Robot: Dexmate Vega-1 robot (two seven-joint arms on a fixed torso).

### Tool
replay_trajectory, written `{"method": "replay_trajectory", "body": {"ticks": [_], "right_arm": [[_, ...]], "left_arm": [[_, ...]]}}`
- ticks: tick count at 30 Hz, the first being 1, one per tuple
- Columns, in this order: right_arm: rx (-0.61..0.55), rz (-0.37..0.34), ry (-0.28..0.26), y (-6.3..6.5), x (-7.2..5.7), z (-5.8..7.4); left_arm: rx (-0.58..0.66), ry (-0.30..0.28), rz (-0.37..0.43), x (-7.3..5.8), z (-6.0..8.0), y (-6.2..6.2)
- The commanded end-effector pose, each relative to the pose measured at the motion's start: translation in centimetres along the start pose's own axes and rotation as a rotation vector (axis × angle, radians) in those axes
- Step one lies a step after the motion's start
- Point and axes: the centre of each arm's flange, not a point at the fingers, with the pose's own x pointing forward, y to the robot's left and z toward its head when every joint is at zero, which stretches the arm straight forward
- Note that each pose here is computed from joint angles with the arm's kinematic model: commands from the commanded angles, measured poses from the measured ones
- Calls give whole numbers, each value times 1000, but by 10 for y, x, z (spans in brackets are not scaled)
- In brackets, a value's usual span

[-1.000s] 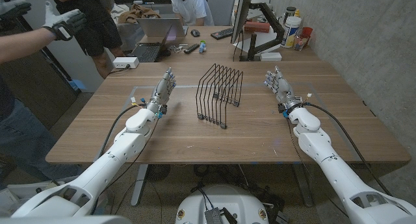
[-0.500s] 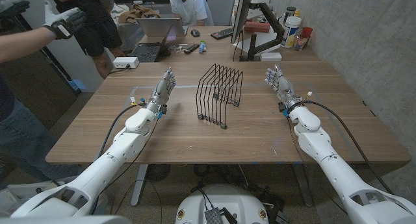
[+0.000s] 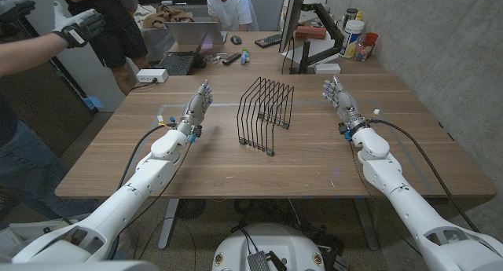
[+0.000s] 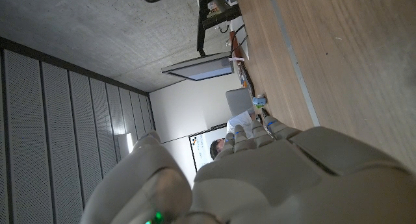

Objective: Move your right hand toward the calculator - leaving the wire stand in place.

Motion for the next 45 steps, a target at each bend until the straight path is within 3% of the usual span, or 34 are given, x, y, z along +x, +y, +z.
{"method": "replay_trajectory", "body": {"ticks": [1, 30, 45], "right_arm": [[-32, -8, -26, -5, -1, 4], [-84, -26, -61, -24, 1, 13], [-165, -22, -90, -33, -1, 15]], "left_arm": [[3, -1, -2, -1, 1, -2], [16, -1, 8, -9, 6, -2], [20, 5, 13, -13, 8, -3]]}}
